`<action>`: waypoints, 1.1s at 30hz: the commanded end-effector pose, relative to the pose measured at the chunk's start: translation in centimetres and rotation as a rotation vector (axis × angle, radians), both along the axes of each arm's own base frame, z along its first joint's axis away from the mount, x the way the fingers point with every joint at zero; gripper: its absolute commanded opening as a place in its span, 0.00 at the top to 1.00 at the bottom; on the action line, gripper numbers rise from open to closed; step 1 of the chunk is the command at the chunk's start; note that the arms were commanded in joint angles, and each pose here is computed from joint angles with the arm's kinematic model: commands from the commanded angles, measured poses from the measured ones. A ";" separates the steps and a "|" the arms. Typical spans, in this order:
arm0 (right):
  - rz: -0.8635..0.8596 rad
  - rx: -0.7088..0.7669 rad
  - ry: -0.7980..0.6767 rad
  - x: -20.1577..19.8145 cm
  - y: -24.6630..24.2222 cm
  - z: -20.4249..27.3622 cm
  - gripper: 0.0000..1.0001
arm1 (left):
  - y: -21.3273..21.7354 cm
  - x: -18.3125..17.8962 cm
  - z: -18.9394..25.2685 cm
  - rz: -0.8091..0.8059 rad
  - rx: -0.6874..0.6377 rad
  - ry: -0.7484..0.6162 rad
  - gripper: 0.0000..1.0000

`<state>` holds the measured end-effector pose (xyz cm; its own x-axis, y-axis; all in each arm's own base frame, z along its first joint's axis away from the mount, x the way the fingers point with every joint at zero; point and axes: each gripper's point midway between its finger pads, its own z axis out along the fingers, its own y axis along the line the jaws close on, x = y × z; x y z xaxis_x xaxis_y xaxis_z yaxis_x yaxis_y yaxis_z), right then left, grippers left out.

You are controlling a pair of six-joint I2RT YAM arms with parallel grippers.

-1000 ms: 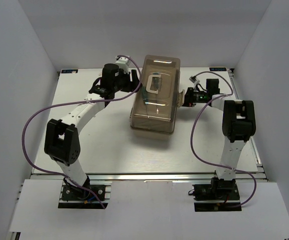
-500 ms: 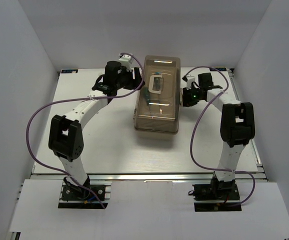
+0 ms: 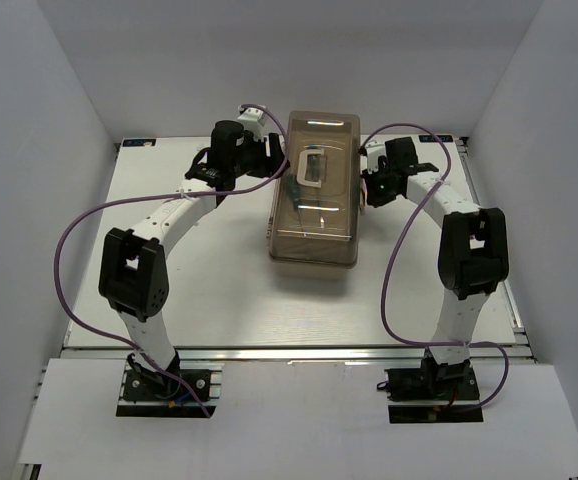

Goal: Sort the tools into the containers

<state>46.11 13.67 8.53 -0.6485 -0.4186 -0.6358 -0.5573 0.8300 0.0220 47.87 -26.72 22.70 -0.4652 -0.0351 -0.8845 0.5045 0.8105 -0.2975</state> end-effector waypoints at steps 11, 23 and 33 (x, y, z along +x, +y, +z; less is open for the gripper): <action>0.251 0.191 0.088 -4.5 8.8 -0.1 1.00 | -8.1 -9.1 -7.7 -0.326 0.029 0.300 0.25; 0.249 0.473 0.105 -5.7 11.2 4.0 1.00 | -8.9 -9.6 -9.8 -0.344 0.033 0.347 0.25; 0.199 0.551 0.173 -6.0 11.9 4.4 1.00 | -11.3 -11.7 -12.2 -0.377 0.074 0.395 0.26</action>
